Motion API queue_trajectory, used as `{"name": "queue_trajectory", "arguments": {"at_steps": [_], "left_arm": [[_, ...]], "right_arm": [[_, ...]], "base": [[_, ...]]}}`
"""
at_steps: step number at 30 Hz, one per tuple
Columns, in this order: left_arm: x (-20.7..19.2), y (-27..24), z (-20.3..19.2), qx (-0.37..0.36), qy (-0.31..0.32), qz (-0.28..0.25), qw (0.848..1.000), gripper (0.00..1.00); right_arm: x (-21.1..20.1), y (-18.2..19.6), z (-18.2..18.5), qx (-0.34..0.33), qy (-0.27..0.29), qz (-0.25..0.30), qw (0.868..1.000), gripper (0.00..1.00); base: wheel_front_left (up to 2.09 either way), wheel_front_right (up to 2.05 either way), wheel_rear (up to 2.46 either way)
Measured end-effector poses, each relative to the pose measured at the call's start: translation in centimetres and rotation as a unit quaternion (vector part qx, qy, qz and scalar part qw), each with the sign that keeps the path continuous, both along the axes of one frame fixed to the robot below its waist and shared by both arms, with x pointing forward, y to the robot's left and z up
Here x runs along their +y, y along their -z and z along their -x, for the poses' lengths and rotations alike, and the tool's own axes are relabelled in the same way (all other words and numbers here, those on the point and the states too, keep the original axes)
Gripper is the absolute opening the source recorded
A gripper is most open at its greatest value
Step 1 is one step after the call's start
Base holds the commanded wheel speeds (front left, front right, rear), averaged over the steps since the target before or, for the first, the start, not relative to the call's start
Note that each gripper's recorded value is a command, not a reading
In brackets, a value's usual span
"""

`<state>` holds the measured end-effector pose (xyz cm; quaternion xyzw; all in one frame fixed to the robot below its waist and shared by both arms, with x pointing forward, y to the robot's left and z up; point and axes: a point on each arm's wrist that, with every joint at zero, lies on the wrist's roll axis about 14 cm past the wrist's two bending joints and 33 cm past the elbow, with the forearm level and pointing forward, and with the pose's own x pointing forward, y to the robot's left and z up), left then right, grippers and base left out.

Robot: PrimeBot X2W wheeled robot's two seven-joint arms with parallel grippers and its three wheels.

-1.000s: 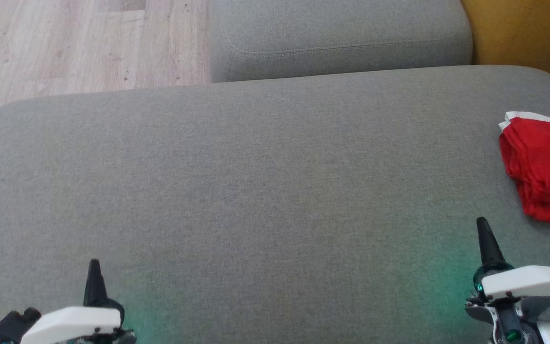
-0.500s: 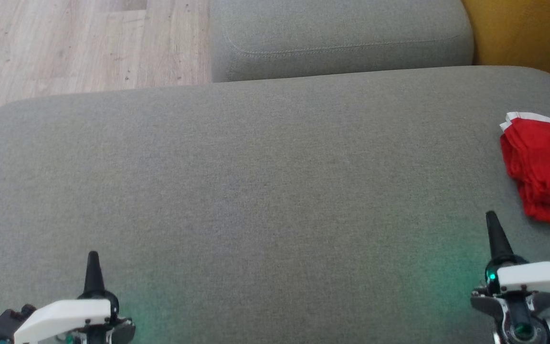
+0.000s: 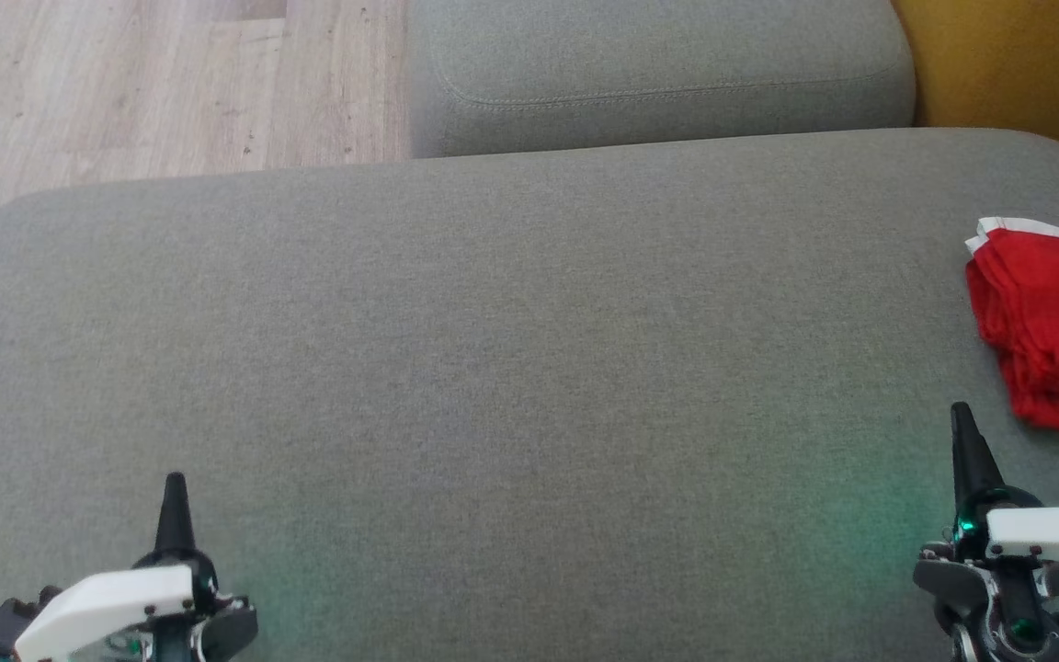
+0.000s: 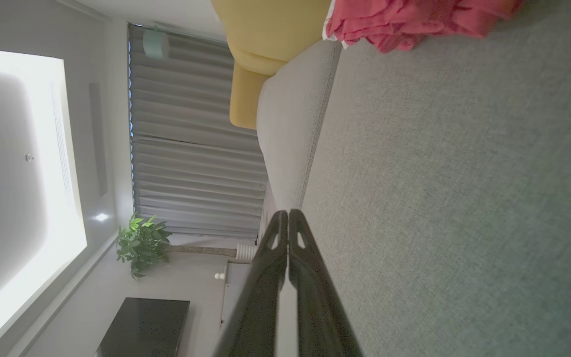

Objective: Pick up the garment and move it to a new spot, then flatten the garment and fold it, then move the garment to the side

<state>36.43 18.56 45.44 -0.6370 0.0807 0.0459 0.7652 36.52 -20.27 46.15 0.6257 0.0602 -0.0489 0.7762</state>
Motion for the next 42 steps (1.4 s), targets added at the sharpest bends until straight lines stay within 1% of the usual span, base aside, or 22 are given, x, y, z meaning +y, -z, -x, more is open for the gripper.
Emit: {"name": "queue_trajectory", "arguments": {"at_steps": [8, 18, 42], "left_arm": [[0.2, -1.0, -0.5, -0.018, -0.01, 0.042, 0.999, 0.0], [0.3, -1.9, -0.9, -0.033, -0.016, 0.09, 0.995, 0.0], [0.4, -2.2, -1.1, -0.04, -0.017, 0.09, 0.995, 0.0]], "right_arm": [[-0.1, -0.4, -0.2, -0.009, 0.012, -0.048, 0.999, 0.0], [-0.6, -1.3, -0.7, -0.027, 0.029, -0.105, 0.994, 0.0], [-0.6, -1.3, -0.7, -0.028, 0.029, -0.106, 0.994, 0.0]], "base": [[0.0, 0.0, 0.0], [0.0, 0.0, 0.0], [0.0, 0.0, 0.0]]}}
